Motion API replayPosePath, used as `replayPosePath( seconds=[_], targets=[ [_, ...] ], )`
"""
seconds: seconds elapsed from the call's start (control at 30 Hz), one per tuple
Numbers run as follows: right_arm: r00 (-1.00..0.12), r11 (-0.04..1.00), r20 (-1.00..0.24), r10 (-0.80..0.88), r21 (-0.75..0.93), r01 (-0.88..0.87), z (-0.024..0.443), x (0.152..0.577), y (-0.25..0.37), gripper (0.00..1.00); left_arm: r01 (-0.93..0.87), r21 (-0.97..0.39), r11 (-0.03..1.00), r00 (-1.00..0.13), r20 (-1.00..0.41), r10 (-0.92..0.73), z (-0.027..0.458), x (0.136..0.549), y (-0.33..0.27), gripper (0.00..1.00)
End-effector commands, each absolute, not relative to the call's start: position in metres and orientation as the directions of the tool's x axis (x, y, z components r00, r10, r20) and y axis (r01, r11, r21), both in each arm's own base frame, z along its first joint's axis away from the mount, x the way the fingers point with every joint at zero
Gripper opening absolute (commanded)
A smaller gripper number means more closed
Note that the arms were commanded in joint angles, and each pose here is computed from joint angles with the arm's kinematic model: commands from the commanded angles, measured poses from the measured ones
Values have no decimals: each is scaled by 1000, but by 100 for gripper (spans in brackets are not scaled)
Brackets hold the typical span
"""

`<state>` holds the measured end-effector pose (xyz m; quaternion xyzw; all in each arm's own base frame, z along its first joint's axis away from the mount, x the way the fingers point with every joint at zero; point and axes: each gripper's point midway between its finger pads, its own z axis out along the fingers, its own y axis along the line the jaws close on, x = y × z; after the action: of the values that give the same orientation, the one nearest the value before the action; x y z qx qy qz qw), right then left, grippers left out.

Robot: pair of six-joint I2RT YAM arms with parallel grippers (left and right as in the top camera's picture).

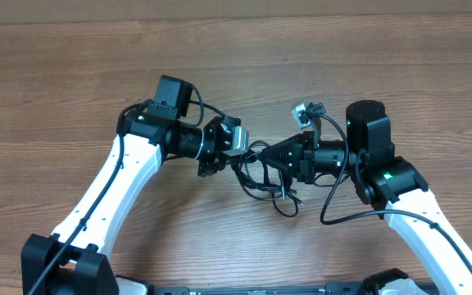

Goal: Untangle cables

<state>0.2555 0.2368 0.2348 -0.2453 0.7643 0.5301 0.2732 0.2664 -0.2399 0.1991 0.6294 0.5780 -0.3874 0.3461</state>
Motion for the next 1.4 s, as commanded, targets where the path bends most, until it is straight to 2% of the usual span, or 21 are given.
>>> replayPosePath(
  seconds=[0.0, 0.33, 0.6, 0.7, 1.03, 1.37],
  targets=[
    [-706, 244, -701, -103, 670, -701, 251, 247, 243, 4, 996, 24, -85, 62, -871, 487, 198, 269, -237, 4],
    [-699, 243, -708, -101, 664, -707, 253, 247, 243, 4, 996, 16, -87, 57, -874, 483, 199, 268, -237, 4],
    [-599, 220, -798, -62, 575, -788, 273, 258, 246, 4, 990, -39, -137, 31, -880, 474, 200, 249, -247, 4],
    [-577, 245, -816, -47, 550, -798, 275, 265, 245, 4, 987, -50, -153, 30, -878, 477, 199, 243, -251, 4],
    [-556, 465, -831, 17, 499, -732, 263, 303, 231, 4, 982, -89, -166, 3, -872, 489, 197, 234, -252, 5],
    [-567, 743, -821, 71, 423, -519, 234, 343, 193, 4, 979, -122, -165, -24, -866, 499, 196, 229, -250, 5]
  ],
)
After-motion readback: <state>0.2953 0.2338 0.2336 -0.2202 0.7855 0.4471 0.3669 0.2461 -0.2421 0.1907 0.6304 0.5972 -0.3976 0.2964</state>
